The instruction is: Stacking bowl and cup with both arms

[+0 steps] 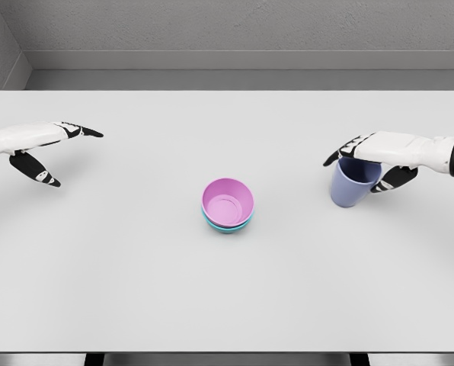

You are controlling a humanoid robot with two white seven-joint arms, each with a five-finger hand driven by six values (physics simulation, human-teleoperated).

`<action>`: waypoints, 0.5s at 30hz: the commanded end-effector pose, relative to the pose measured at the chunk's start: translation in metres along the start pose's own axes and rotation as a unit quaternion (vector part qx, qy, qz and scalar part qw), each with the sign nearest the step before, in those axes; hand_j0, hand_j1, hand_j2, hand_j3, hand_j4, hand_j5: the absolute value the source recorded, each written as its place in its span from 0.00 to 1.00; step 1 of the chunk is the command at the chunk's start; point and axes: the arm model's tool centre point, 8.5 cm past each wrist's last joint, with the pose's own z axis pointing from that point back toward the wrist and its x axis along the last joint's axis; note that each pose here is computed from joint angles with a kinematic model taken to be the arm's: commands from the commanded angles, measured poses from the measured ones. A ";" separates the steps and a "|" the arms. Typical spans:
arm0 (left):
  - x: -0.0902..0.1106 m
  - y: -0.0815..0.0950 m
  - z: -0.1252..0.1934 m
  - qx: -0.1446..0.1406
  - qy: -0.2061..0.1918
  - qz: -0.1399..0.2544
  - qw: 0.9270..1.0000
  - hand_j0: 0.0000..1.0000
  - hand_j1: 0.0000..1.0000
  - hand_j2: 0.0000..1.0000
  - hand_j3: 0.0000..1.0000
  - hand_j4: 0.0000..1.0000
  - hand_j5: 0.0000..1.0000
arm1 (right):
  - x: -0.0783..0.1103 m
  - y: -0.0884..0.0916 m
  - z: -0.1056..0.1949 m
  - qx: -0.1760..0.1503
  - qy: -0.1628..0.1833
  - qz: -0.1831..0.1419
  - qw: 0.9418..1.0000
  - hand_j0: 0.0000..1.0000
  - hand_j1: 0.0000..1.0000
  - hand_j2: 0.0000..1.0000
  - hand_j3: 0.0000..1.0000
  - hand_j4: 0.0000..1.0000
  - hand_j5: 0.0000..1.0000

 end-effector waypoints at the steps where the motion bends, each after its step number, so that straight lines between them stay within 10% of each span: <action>1: 0.000 0.001 0.001 0.002 0.000 0.003 1.000 1.00 1.00 1.00 1.00 1.00 1.00 | 0.001 -0.001 0.000 -0.001 -0.002 -0.001 1.000 0.75 0.75 0.75 0.75 0.75 0.75; 15: 0.000 0.001 0.001 0.003 0.000 0.003 1.000 1.00 1.00 1.00 1.00 1.00 1.00 | 0.002 -0.007 0.002 -0.008 -0.002 0.003 1.000 0.75 0.75 0.75 0.75 0.75 0.75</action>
